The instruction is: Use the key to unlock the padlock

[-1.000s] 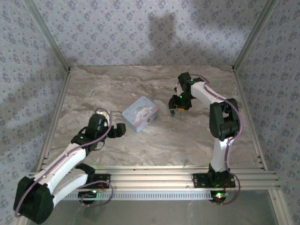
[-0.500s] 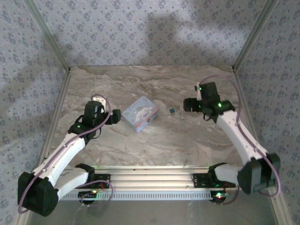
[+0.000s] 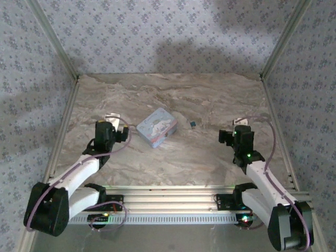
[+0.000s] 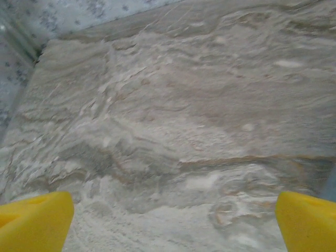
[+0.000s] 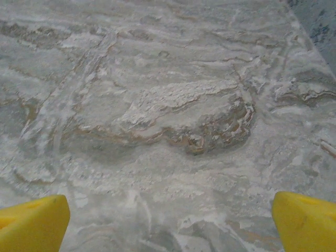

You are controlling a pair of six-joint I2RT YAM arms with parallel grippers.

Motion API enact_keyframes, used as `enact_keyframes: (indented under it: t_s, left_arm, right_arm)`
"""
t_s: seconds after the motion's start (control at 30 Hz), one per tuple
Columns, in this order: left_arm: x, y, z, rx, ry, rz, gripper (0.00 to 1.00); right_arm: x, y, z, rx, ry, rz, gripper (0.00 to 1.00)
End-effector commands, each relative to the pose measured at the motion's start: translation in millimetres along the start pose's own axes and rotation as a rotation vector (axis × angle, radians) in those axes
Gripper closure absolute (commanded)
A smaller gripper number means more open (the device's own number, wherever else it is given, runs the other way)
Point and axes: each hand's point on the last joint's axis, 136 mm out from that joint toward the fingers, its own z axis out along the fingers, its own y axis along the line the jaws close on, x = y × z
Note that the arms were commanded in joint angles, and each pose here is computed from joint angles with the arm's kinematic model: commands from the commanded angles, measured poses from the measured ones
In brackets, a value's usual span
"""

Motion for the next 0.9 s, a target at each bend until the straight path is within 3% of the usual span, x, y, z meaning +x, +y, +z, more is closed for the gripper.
enact_keyframes:
  t_s: [0.0,0.2,0.43,0.7,0.87]
  left_arm:
    - [-25,22,7,-0.08,-0.162,-0.085,0.02]
    - [-1,37,26,-0.119,-0.15,-0.175,0.02]
    - [-2,37,41,-0.11,-0.137,-0.114,0.02]
    - [4,39,56,-0.1,-0.137,-0.107,0.02]
    - [13,52,64,-0.094,-0.103,-0.186,0.02]
  right_arm:
    - [-35,-14,-3,0.041,-0.217,0.052,0.0]
    - [-36,-19,4,0.024,-0.292,0.035,0.0]
    - [-33,-13,14,-0.015,-0.323,0.008,0.0]
    - [-33,-3,42,-0.047,-0.315,-0.01,0.0]
    - [-29,-10,59,-0.022,-0.305,-0.004,0.0]
